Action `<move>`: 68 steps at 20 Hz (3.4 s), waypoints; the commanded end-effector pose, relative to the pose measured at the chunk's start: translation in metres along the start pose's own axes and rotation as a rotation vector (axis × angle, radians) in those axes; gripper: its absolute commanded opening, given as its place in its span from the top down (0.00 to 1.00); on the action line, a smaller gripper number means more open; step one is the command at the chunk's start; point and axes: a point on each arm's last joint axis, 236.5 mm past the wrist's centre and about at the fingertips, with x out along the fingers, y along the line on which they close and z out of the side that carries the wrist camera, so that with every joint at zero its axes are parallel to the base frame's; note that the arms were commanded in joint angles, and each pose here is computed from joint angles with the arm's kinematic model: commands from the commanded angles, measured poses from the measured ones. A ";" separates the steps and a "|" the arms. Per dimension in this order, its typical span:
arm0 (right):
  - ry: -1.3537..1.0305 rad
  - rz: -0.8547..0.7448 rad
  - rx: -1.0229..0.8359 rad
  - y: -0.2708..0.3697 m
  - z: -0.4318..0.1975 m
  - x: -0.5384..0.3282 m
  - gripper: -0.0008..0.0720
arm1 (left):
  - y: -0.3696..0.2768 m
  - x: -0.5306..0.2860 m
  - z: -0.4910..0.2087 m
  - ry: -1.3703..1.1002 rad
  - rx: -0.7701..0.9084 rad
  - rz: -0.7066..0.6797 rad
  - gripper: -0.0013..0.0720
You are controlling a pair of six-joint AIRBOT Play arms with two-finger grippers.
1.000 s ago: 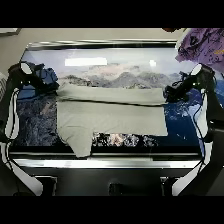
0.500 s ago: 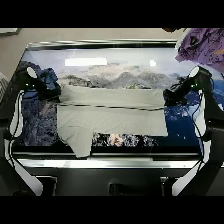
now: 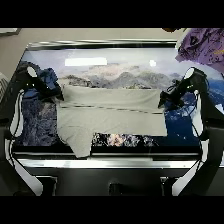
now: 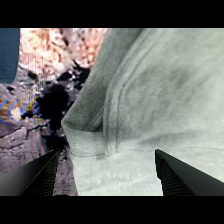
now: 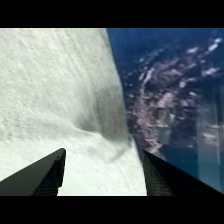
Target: Fold the clothes and pants, and hang the long-sleeved shirts on hangers.
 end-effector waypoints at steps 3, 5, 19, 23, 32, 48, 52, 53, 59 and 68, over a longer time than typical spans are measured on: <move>-0.121 -0.067 -0.026 -0.028 -0.007 -0.060 0.22 | 0.034 -0.081 -0.009 -0.112 -0.069 0.005 0.06; -0.199 0.016 -0.009 -0.038 -0.011 -0.090 0.22 | 0.063 -0.090 -0.046 -0.080 -0.150 0.004 0.06; -0.206 0.160 0.081 -0.055 -0.100 -0.060 0.22 | -0.010 0.024 -0.269 0.047 -0.425 -0.480 0.09; -0.234 0.158 0.076 -0.054 -0.101 -0.067 0.23 | -0.018 0.030 -0.265 0.036 -0.401 -0.463 0.29; -0.220 0.159 0.076 -0.053 -0.105 -0.068 0.23 | -0.024 0.053 -0.267 0.092 -0.457 -0.434 0.92; -0.026 0.262 0.092 -0.050 -0.156 0.052 0.14 | -0.024 0.051 -0.266 0.090 -0.453 -0.436 0.95; -0.070 0.310 0.110 -0.042 -0.138 0.059 0.18 | -0.024 0.051 -0.266 0.091 -0.452 -0.436 0.95; -0.089 0.309 0.115 -0.043 -0.134 0.059 0.21 | -0.025 0.051 -0.267 0.093 -0.452 -0.438 0.95; -0.113 0.312 0.113 -0.042 -0.128 0.058 0.67 | -0.025 0.050 -0.268 0.100 -0.450 -0.440 0.95; -0.121 0.240 0.113 -0.046 -0.160 0.021 0.94 | 0.009 -0.017 -0.272 0.031 -0.398 -0.215 0.96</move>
